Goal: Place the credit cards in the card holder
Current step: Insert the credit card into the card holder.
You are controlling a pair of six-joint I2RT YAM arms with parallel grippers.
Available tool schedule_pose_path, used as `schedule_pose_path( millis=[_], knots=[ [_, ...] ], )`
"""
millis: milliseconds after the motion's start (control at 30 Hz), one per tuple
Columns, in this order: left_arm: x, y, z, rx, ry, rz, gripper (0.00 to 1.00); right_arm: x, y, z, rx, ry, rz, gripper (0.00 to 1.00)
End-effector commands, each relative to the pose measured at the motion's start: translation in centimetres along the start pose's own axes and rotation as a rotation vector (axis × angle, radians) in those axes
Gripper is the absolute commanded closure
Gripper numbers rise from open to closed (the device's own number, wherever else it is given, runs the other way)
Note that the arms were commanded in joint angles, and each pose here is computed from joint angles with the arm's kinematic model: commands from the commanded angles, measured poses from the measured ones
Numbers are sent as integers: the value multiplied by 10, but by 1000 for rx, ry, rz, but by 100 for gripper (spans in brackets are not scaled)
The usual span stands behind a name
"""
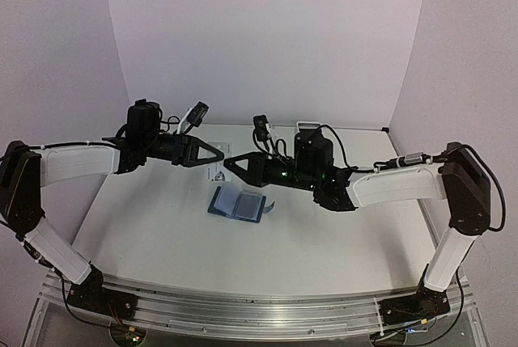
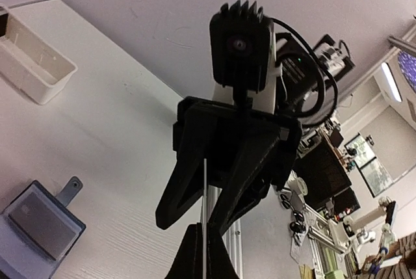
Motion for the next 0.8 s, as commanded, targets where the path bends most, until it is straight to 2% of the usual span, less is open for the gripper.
schedule_pose_path(
  millis=[0,100,200,333,533,767],
  knots=[
    [-15,9,48,300,-143,42,100,-26,-20,-74,-489,184,-57,64],
    [-37,18,75,405,-183,116,100,-44,-26,-96,-629,250,-18,56],
    [-47,21,94,445,-184,137,100,-54,-21,-106,-659,307,5,53],
    [-47,29,114,454,-161,127,100,-67,-19,-128,-799,357,26,51],
    [-57,40,141,462,-179,182,100,-75,-13,-155,-959,267,65,53],
    [-80,40,158,487,-277,224,100,-82,-11,-171,-1016,192,85,57]
  ],
)
Point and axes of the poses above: each gripper's point midway between its finger pads, its own y axis out along the fingers, its own z axis along the line the jaws close on, x = y × z, the point moved 6 cm from there along -y, back along the fingers, and after that the axes turned 8 degrees about y, right-handed, at the moved point
